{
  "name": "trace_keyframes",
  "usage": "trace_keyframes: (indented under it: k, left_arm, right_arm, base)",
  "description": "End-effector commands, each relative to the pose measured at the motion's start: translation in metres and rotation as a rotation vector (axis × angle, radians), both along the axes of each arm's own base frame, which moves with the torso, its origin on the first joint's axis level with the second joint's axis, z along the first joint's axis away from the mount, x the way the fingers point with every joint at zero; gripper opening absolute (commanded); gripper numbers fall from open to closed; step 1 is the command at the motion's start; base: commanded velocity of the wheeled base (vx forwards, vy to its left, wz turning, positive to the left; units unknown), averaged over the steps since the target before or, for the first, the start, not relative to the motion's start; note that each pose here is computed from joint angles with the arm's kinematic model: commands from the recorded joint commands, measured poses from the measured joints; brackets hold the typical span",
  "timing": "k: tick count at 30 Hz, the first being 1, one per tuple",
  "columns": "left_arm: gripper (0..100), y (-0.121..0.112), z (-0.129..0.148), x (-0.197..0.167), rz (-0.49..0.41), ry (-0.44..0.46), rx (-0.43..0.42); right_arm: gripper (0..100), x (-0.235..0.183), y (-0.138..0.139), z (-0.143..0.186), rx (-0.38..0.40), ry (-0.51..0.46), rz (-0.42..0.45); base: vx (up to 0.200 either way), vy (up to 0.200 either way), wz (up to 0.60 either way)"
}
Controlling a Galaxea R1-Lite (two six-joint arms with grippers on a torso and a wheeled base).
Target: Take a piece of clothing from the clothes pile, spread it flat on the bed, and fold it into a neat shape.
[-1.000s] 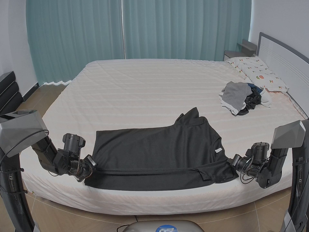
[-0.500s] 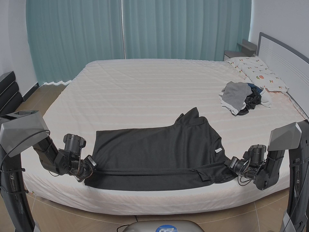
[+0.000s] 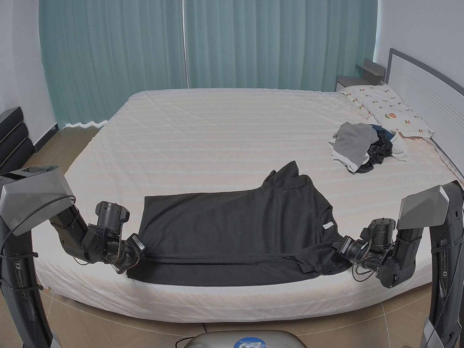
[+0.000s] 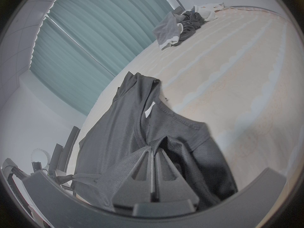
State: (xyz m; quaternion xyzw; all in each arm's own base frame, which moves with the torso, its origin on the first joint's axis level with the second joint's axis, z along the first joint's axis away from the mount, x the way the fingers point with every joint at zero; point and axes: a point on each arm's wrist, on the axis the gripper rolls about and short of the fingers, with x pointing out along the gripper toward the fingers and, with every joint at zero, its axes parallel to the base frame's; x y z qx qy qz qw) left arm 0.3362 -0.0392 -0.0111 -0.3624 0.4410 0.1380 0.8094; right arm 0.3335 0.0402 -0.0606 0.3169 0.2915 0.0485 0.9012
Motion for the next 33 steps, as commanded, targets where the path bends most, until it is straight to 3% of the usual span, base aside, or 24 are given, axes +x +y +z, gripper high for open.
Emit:
trace_keyframes:
  k: [1, 15, 16, 17, 33]
  left_arm:
    - [0, 0.0, 0.0, 0.0, -0.001, 0.0, 0.0]
    - [0, -0.001, -0.002, -0.001, -0.005, 0.006, 0.001]
    - [100, -0.001, -0.002, -0.001, -0.005, 0.006, 0.001]
    - [100, -0.001, -0.002, -0.001, -0.005, 0.006, 0.001]
    - [100, -0.001, 0.0, 0.0, 0.0, -0.003, -0.004]
  right_arm:
    - [0, -0.001, 0.005, -0.004, -0.004, -0.003, 0.006]
    - [0, -0.002, 0.006, -0.009, -0.009, 0.007, 0.003]
    - [0, -0.002, 0.006, -0.009, -0.009, 0.006, 0.004]
    - [100, -0.002, 0.007, -0.009, -0.009, 0.006, 0.006]
    - [100, -0.006, 0.002, 0.001, 0.001, -0.05, -0.007]
  base:
    - [0.0, 0.0, 0.0]
    - [0.0, 0.0, 0.0]
    - [0.0, 0.0, 0.0]
    - [0.0, 0.0, 0.0]
    - [0.0, 0.0, 0.0]
